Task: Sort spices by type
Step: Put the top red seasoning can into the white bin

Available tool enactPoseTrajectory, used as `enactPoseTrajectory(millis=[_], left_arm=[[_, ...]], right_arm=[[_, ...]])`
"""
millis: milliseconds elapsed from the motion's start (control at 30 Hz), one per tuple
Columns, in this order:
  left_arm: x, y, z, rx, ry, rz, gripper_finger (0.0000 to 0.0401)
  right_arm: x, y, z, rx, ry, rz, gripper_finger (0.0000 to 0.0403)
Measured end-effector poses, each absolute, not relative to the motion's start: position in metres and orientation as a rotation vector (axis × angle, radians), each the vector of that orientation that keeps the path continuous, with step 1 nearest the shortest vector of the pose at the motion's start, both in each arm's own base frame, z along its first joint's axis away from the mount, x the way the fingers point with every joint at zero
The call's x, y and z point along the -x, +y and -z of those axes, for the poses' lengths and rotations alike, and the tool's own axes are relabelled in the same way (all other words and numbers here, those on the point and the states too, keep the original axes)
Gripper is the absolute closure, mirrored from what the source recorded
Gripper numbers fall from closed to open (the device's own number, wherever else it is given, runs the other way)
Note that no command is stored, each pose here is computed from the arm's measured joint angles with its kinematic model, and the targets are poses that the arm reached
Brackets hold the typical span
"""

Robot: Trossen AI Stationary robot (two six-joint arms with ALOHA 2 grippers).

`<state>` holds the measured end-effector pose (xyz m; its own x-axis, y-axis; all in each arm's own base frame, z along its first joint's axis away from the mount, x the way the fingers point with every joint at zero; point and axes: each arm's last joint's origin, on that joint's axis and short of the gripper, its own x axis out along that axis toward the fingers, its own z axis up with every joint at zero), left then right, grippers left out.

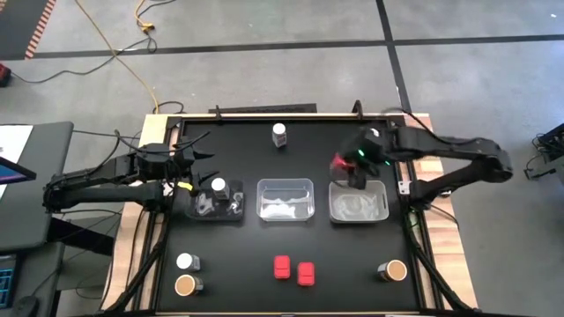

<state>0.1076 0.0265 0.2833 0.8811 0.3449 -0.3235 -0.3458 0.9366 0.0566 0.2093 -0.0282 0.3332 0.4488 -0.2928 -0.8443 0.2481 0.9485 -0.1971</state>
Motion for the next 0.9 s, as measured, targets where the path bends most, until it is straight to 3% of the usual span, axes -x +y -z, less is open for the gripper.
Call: enactPoseTrajectory(millis=[167, 500, 900], left_arm=[[-0.108, 0.027, -0.283, 0.003, 0.336, -0.36, 0.013], [-0.108, 0.027, -0.283, -0.011, 0.338, -0.357, 0.013], [-0.108, 0.027, -0.283, -0.015, 0.339, -0.357, 0.013]], right_arm=[[-0.188, -0.005, -0.317, 0.058, 1.11, 0.338, 0.0167], [-0.183, 0.021, -0.263, 0.054, 1.165, 0.284, 0.0165], [-0.185, 0.016, -0.222, 0.089, 1.139, 0.211, 0.0164]])
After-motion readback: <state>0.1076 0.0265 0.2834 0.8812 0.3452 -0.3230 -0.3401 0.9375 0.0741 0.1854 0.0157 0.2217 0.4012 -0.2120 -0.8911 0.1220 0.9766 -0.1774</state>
